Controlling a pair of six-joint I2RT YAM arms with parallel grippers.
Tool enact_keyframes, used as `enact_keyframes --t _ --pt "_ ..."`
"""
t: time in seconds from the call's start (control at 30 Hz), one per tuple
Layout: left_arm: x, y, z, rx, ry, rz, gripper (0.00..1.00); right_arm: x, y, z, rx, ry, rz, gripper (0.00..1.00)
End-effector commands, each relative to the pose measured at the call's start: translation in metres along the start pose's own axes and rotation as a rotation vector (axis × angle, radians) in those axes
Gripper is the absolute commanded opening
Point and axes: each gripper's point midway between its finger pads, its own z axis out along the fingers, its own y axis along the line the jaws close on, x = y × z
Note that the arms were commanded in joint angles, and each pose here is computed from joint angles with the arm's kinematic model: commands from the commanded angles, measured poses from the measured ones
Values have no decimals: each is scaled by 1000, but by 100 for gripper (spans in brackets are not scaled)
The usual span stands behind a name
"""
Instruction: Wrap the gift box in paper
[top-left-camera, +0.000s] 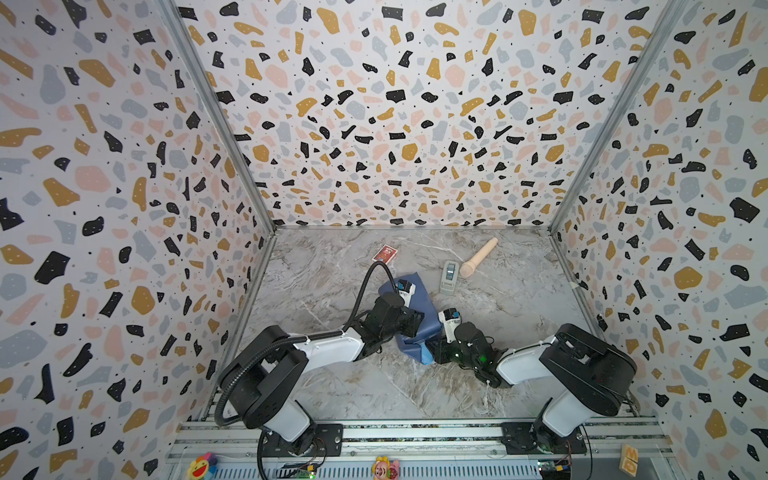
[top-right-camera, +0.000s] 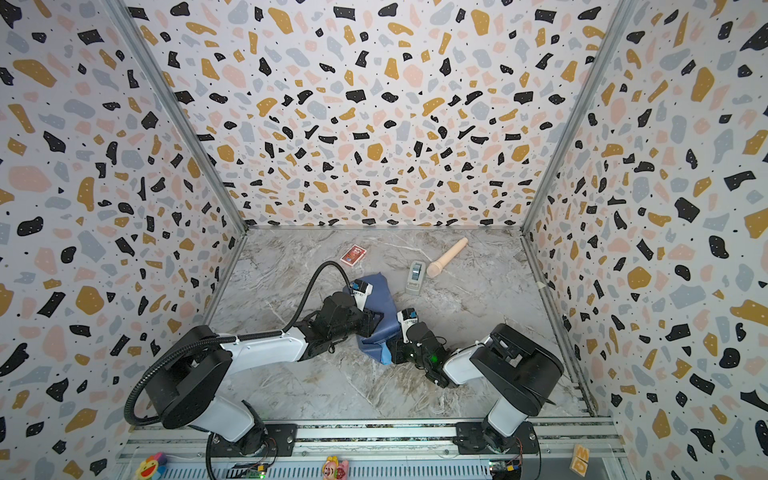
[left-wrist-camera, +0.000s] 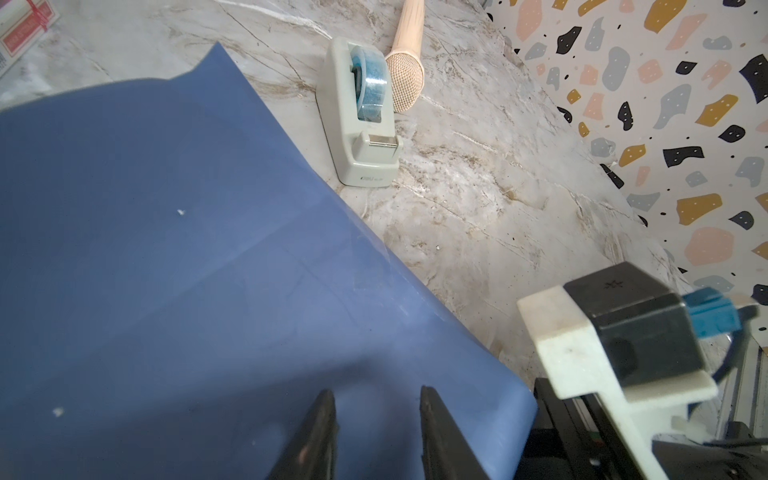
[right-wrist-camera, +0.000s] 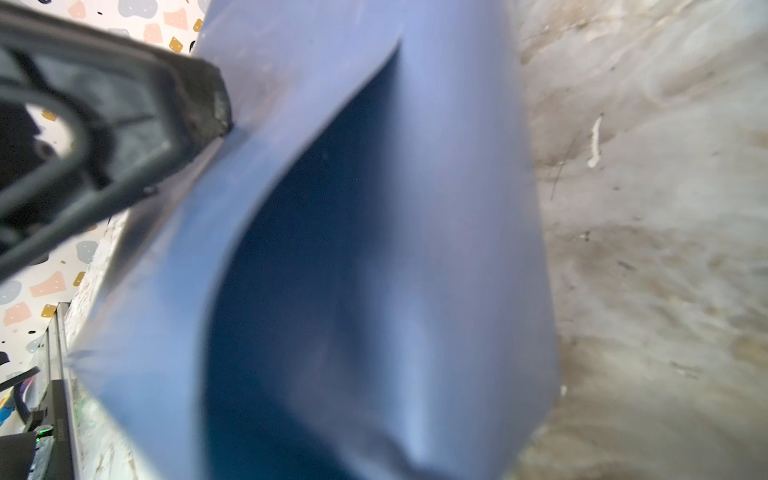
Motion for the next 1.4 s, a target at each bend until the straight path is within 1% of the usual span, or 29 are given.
enact_keyframes --t 0.0,0.1,0.23,0.33,0.43,0.53,0.63,0.73,0.83,0.87,0.97,1.1,1.17,1.27,1.37 --pt "1 -3 4 11 3 19 35 -3 -2 1 10 -32 2 12" --pt "-1 -4 4 12 0 20 36 2 -7 3 21 -24 -3 12" --pt "-15 -8 -3 12 -29 37 43 11 -12 3 24 -5 -1 11" --pt "-29 -7 -20 -21 -82 69 50 15 -14 2 27 9 -4 11" --pt "-33 -5 -45 -46 -137 106 52 21 -16 2 32 31 -5 11" --pt "-18 -10 -69 -34 -167 170 52 24 -17 1 26 38 -2 11" --pt "11 -24 -85 36 -176 241 50 26 -15 1 15 45 -2 11" --pt "43 -50 -94 147 -171 365 43 26 -14 2 11 51 -1 10" --pt "78 -73 -96 214 -148 578 42 27 -13 4 7 65 -2 10" --pt "90 -75 -93 211 -122 655 41 27 -12 5 3 72 0 10" --pt "112 -68 -80 170 -39 793 38 29 -11 7 -4 81 6 10" --pt "125 -59 -63 129 29 912 33 29 -10 8 -10 85 7 10" --pt "123 -57 -55 95 38 950 31 29 -10 8 -10 87 6 9" --pt "123 -49 -47 44 43 1002 31 28 -10 8 -11 86 8 9" --pt "125 -48 -41 37 39 1038 31 28 -11 7 -9 85 8 9"
